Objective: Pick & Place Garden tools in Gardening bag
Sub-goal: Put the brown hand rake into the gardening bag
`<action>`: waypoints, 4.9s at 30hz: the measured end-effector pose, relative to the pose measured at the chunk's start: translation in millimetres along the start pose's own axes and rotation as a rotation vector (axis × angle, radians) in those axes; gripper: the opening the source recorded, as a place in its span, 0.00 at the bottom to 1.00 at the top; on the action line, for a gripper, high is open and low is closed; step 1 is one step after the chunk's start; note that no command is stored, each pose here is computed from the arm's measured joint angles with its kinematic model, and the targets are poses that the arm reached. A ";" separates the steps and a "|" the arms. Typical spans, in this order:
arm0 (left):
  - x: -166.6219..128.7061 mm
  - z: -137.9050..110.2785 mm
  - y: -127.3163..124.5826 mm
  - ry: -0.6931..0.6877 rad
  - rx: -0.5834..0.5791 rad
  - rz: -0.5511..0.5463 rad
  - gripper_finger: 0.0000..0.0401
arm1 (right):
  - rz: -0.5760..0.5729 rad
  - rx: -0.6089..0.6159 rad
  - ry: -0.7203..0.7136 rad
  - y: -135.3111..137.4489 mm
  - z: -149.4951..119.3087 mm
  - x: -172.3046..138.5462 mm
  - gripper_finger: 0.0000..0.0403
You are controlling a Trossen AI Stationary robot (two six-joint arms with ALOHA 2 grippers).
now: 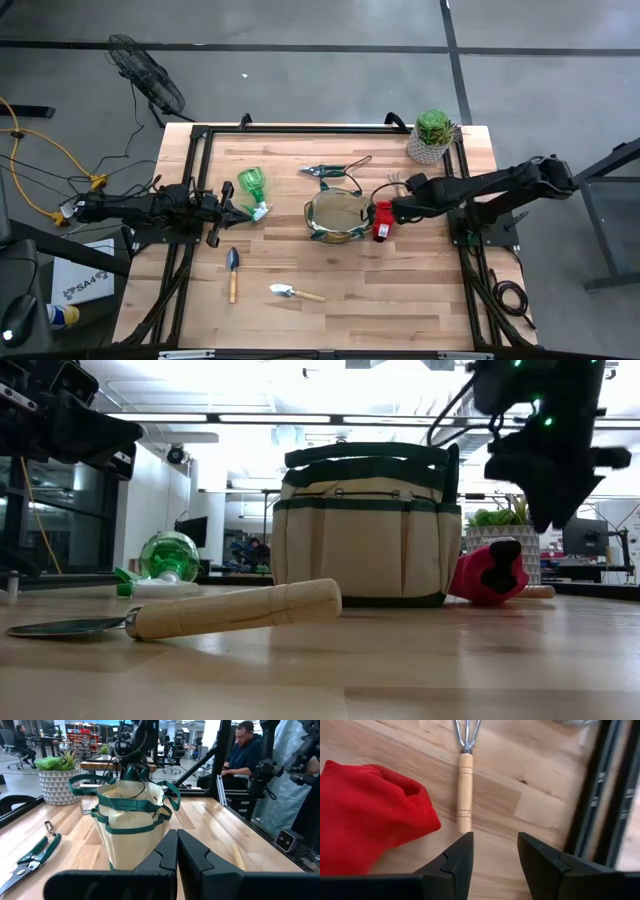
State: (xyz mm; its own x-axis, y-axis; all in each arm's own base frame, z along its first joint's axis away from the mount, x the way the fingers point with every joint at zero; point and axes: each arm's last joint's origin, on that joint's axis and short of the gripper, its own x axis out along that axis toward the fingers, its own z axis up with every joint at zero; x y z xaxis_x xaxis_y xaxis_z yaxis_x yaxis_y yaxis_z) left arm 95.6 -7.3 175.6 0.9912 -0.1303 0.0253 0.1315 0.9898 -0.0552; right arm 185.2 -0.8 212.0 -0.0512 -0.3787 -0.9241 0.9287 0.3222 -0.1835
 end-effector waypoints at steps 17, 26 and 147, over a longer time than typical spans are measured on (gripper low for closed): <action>0.0 -0.1 0.0 0.000 0.000 0.000 0.00 | 0.067 -0.021 0.126 -9.3 19.8 40.2 0.52; 0.0 0.0 0.0 0.000 0.000 0.000 0.00 | 0.119 -0.003 0.154 -11.9 13.0 64.1 0.56; 0.0 0.1 0.0 -0.001 -0.108 0.000 0.00 | 0.847 0.032 -0.183 13.2 35.8 -82.0 0.13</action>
State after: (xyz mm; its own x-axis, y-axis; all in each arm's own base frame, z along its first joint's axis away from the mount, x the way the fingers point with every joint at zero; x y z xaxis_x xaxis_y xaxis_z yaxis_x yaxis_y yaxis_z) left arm 95.5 -7.3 175.8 0.9911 -0.1305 0.0268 0.1331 0.9777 -0.1624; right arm 214.8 3.4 297.4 0.7193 -0.1566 -0.6768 0.6377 0.5353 0.5539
